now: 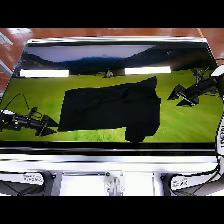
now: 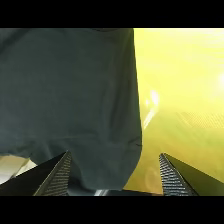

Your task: Fold the shirts.

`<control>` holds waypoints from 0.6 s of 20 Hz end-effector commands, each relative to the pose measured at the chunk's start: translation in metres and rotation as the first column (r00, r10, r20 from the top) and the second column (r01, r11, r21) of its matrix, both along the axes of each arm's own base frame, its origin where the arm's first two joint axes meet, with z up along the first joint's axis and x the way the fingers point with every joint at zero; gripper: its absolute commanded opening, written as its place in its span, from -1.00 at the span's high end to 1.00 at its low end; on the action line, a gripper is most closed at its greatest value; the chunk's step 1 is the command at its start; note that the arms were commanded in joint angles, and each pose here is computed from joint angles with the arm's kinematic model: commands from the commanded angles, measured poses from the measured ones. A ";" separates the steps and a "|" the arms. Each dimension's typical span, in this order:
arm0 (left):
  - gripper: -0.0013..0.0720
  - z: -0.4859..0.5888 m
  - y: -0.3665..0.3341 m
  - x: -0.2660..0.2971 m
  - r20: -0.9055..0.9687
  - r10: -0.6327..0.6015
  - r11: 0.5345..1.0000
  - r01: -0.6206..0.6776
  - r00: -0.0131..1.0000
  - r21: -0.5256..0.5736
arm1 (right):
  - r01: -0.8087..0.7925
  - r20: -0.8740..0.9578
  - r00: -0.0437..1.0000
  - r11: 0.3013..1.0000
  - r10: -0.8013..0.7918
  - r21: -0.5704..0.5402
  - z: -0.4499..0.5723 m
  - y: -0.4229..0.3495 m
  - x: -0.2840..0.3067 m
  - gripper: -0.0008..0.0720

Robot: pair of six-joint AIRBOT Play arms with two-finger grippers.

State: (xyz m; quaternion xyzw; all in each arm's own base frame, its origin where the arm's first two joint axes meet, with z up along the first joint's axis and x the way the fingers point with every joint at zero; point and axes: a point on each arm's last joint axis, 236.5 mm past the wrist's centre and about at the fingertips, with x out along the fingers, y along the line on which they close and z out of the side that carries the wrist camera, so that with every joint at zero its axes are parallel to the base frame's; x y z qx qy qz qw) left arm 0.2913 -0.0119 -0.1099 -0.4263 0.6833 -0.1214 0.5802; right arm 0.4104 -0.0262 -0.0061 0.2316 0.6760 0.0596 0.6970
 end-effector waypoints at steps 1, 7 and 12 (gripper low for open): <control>-0.45 -0.009 -0.010 0.006 0.007 -0.019 1.000 0.018 1.000 0.022 | -0.002 -0.002 1.000 1.000 0.002 0.001 0.000 0.000 0.000 -0.83; 0.78 -0.018 -0.016 0.031 0.037 0.061 0.997 -0.062 0.997 0.045 | -0.033 -0.095 0.995 0.999 0.030 -0.034 -0.014 -0.007 -0.025 -0.84; 0.87 -0.005 -0.019 0.029 0.089 0.005 0.999 -0.009 0.996 0.038 | 0.007 -0.257 0.966 0.994 0.021 0.110 -0.070 0.027 -0.078 -0.83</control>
